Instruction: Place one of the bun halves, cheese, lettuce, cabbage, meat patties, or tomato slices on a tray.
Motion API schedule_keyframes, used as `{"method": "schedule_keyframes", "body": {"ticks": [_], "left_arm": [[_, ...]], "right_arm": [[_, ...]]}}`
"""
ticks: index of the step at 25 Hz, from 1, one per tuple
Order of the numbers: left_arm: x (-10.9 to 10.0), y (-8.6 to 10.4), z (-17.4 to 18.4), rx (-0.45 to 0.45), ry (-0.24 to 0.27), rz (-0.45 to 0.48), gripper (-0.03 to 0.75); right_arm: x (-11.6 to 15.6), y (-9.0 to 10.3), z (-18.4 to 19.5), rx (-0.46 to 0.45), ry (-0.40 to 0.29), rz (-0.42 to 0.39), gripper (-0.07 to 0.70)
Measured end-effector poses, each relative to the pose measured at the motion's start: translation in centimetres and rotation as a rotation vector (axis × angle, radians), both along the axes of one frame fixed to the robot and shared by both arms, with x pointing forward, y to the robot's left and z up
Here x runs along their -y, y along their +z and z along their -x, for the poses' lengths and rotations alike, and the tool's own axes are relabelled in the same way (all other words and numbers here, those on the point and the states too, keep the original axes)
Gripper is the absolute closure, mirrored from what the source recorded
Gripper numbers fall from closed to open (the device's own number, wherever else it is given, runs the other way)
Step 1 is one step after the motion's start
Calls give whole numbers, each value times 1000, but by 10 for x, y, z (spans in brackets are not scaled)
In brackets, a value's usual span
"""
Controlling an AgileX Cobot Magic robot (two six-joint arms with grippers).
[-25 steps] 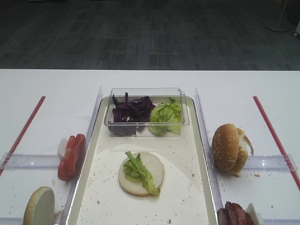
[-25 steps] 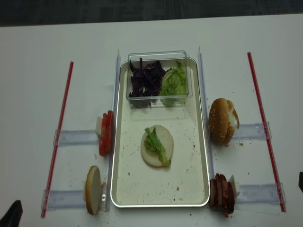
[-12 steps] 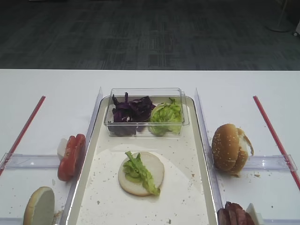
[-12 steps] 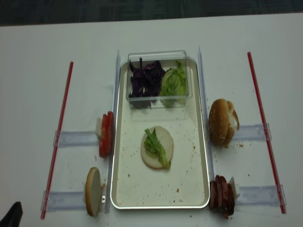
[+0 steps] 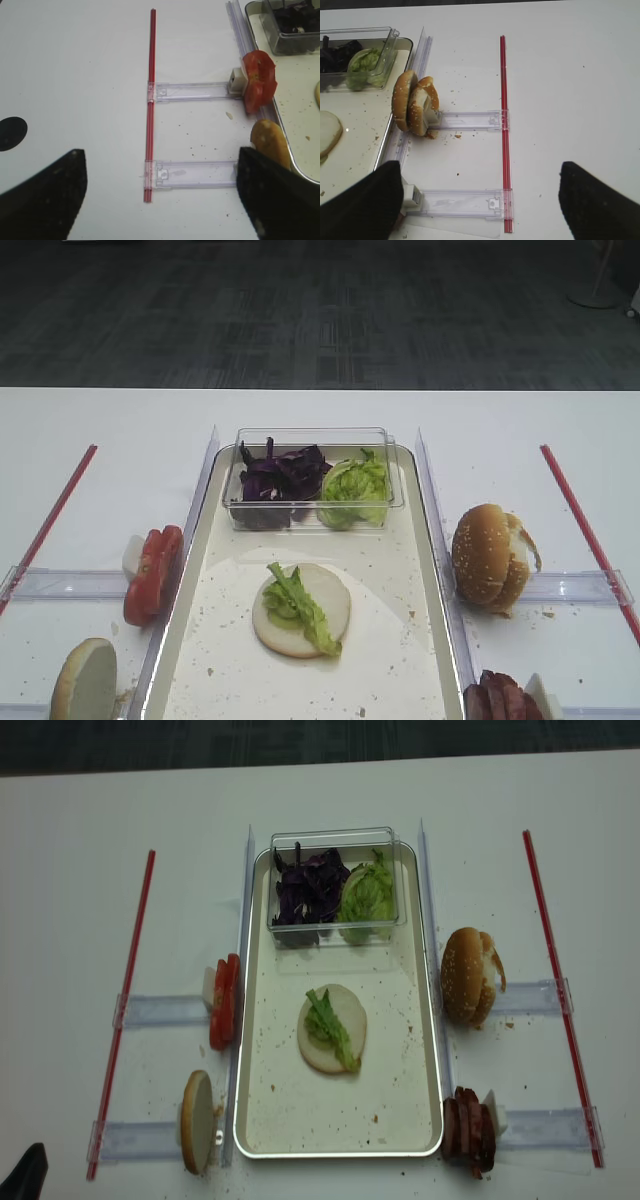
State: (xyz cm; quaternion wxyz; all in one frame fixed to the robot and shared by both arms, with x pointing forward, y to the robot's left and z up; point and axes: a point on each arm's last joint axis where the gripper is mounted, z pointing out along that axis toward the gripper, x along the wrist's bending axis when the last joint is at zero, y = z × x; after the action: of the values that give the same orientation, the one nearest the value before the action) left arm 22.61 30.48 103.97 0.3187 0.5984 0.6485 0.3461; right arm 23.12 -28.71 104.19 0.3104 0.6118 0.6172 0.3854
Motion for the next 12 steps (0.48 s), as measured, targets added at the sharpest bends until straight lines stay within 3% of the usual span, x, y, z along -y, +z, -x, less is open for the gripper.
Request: {"method": "schedule_keyframes", "body": {"ticks": [12], "left_arm": [[0,0,0,0,0,0,153]], "right_arm": [[0,0,0,0,0,0,-14]]}}
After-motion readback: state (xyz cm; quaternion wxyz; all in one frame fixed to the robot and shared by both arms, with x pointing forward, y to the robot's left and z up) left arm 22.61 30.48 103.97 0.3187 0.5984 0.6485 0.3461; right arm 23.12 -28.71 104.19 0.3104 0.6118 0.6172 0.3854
